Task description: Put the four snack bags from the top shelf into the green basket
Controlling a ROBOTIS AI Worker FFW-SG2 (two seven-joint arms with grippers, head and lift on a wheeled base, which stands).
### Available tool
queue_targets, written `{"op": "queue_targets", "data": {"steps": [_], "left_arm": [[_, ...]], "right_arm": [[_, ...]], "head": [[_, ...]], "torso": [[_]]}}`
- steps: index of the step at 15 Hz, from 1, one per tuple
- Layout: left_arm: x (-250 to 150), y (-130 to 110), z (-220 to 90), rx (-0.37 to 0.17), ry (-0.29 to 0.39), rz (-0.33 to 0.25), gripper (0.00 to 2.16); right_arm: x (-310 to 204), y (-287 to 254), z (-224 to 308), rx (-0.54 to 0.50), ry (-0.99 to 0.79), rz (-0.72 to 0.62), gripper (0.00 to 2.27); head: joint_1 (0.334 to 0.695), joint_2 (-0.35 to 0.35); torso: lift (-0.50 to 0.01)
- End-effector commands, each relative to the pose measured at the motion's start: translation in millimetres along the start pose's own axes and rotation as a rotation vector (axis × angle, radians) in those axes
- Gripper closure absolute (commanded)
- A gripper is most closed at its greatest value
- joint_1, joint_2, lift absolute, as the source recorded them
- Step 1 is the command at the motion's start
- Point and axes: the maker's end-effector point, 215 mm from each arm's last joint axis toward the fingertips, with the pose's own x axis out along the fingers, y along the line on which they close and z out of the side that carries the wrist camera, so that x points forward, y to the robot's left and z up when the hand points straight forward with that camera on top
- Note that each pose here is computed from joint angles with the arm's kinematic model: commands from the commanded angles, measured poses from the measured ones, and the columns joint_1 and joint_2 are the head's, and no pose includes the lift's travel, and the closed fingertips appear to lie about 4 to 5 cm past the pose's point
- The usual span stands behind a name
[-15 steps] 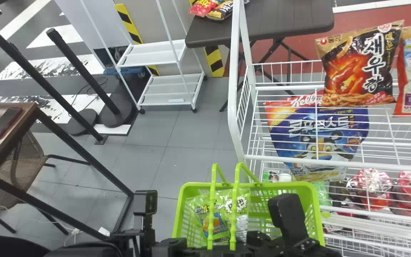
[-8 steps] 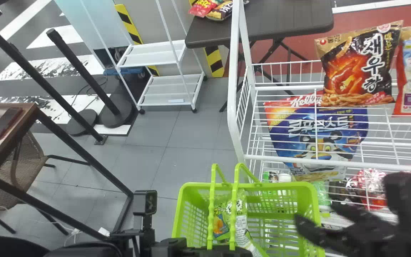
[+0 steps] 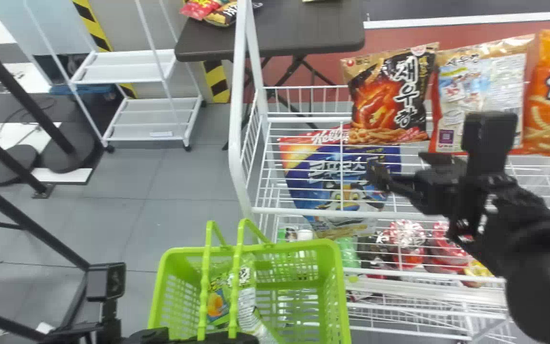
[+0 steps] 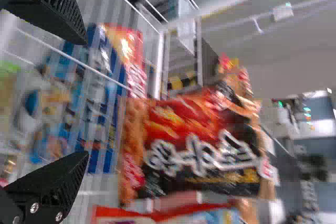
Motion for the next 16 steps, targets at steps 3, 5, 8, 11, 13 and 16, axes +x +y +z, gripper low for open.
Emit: {"op": "queue_targets", "data": {"steps": [3, 5, 8, 11, 13, 16], "left_arm": [[0, -3, 4, 0.009, 0.004, -0.015, 2.15], [2, -4, 5, 0.012, 0.006, -0.019, 2.15], [3, -4, 8, 0.018, 0.010, -0.023, 2.15], [2, -4, 9, 0.017, 0.012, -0.023, 2.15], [3, -5, 10, 0.018, 0.011, -0.025, 2.15], [2, -5, 10, 0.019, 0.014, -0.023, 2.15]], "right_arm": [[57, -40, 54, -0.119, -0.130, -0.143, 0.07], [85, -42, 54, -0.156, -0.104, -0.148, 0.07], [104, -45, 38, -0.135, -0.056, -0.118, 0.51], [104, -36, 32, -0.122, -0.063, -0.076, 1.68], [95, -30, 42, -0.125, -0.111, -0.079, 2.05], [77, -30, 48, -0.113, -0.166, -0.083, 2.20]], "head": [[0.695, 0.065], [0.695, 0.051], [0.695, 0.057], [0.695, 0.067], [0.695, 0.074], [0.695, 0.078]], "torso": [[0.000], [0.000], [0.000], [0.000], [0.000], [0.000]]}}
